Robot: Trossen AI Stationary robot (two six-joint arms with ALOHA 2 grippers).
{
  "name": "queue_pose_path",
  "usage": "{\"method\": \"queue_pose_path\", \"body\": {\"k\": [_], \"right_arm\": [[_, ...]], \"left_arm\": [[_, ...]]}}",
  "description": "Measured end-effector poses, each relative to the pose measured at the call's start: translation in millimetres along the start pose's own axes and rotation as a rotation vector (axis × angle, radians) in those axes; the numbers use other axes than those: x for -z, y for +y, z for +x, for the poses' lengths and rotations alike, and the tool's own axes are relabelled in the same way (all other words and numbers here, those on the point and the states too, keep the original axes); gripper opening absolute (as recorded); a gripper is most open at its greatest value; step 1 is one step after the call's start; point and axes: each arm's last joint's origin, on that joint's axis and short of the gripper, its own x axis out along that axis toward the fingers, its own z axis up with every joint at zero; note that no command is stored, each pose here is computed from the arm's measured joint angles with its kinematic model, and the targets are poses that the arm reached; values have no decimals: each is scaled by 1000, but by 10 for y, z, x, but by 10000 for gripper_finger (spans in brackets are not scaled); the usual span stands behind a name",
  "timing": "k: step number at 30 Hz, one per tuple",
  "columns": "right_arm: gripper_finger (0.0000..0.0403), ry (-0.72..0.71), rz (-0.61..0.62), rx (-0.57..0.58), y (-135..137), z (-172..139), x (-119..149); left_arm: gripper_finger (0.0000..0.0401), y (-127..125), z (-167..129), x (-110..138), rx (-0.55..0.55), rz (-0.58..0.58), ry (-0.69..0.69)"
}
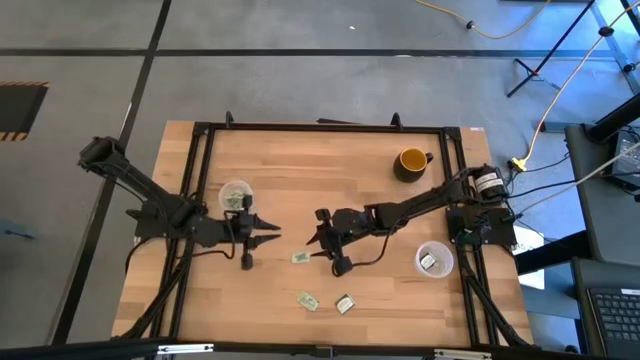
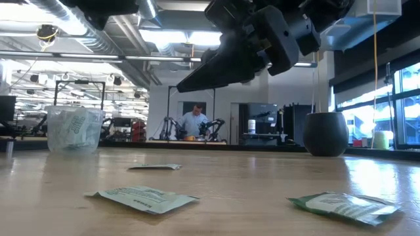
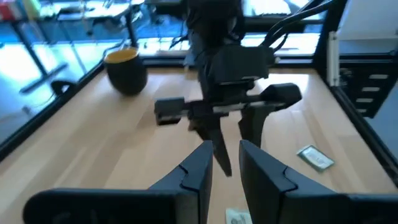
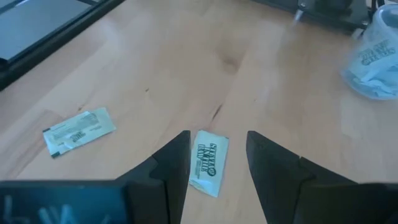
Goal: Pick and place Stevia / Truvia into bins
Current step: Put the white stevia packet into the left transparent container
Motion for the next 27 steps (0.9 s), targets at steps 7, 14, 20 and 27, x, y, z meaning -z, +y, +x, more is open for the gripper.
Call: {"method": "queue_pose_path", "body": {"k": [7, 14, 20, 27], "right_arm": [[159, 1, 67, -3, 30, 111, 80], [159, 9, 73, -4, 46, 338, 303], [159, 28, 68, -8, 55, 382, 367], [159, 78, 61, -18, 83, 520, 578]], "left_arm": [[75, 52, 30, 140, -14, 48, -44], [75, 73, 36, 176, -76, 88, -59], [75, 74, 36, 180, -80, 90, -56], [75, 76, 36, 184, -81, 93, -52]]}}
